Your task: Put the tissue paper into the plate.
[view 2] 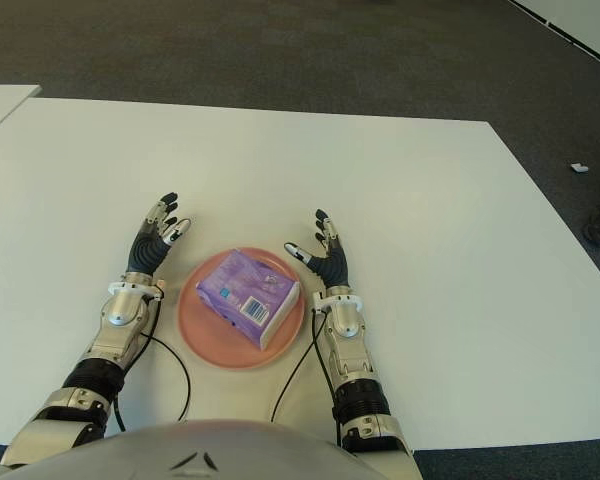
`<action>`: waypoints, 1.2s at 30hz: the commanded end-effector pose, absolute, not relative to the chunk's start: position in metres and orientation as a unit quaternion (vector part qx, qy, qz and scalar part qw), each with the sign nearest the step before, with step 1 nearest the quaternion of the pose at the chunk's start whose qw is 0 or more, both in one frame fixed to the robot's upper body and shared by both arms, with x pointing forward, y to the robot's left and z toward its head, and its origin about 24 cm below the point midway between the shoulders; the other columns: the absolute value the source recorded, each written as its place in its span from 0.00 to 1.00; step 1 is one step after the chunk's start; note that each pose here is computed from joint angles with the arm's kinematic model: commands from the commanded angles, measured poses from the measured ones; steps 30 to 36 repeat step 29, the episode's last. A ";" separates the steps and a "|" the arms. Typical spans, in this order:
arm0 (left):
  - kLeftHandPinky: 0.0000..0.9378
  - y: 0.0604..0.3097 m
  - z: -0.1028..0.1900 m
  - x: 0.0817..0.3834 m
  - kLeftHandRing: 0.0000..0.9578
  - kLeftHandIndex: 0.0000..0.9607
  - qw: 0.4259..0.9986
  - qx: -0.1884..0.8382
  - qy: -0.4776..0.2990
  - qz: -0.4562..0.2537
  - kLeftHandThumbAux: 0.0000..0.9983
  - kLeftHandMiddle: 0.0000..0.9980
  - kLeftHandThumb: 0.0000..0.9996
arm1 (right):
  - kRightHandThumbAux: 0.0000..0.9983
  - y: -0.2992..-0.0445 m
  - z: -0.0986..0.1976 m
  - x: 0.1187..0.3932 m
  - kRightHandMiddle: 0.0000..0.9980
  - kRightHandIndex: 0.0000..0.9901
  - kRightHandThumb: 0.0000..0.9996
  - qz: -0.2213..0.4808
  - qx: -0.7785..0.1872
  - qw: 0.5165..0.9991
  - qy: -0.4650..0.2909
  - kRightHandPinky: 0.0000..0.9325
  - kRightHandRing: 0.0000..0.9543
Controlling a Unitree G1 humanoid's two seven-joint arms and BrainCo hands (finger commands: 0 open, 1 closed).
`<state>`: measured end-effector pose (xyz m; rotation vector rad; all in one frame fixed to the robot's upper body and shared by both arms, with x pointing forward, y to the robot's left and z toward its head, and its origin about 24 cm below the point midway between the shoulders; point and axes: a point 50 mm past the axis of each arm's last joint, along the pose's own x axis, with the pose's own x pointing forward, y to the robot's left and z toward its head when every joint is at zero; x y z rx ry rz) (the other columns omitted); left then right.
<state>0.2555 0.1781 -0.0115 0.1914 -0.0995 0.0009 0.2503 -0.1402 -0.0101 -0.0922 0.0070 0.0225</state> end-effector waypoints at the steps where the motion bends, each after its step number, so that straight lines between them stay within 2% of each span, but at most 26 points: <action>1: 0.00 0.172 -0.031 0.241 0.00 0.00 0.996 0.084 -0.009 0.004 0.46 0.00 0.00 | 0.71 -0.150 -0.049 0.228 0.00 0.00 0.01 -0.004 -0.052 0.992 0.113 0.00 0.00; 17: 0.00 0.187 -0.029 0.248 0.00 0.00 0.994 0.105 -0.011 0.016 0.47 0.00 0.00 | 0.72 -0.153 -0.048 0.231 0.00 0.00 0.03 -0.012 -0.049 0.993 0.103 0.00 0.00; 29: 0.00 0.186 -0.028 0.248 0.00 0.00 0.995 0.100 -0.011 0.008 0.48 0.00 0.00 | 0.73 -0.153 -0.045 0.229 0.00 0.00 0.06 -0.084 -0.051 0.993 0.069 0.01 0.00; 36: 0.00 0.186 -0.028 0.248 0.00 0.00 0.995 0.100 -0.011 0.008 0.48 0.00 0.00 | 0.73 -0.153 -0.045 0.229 0.00 0.00 0.06 -0.084 -0.051 0.993 0.069 0.01 0.00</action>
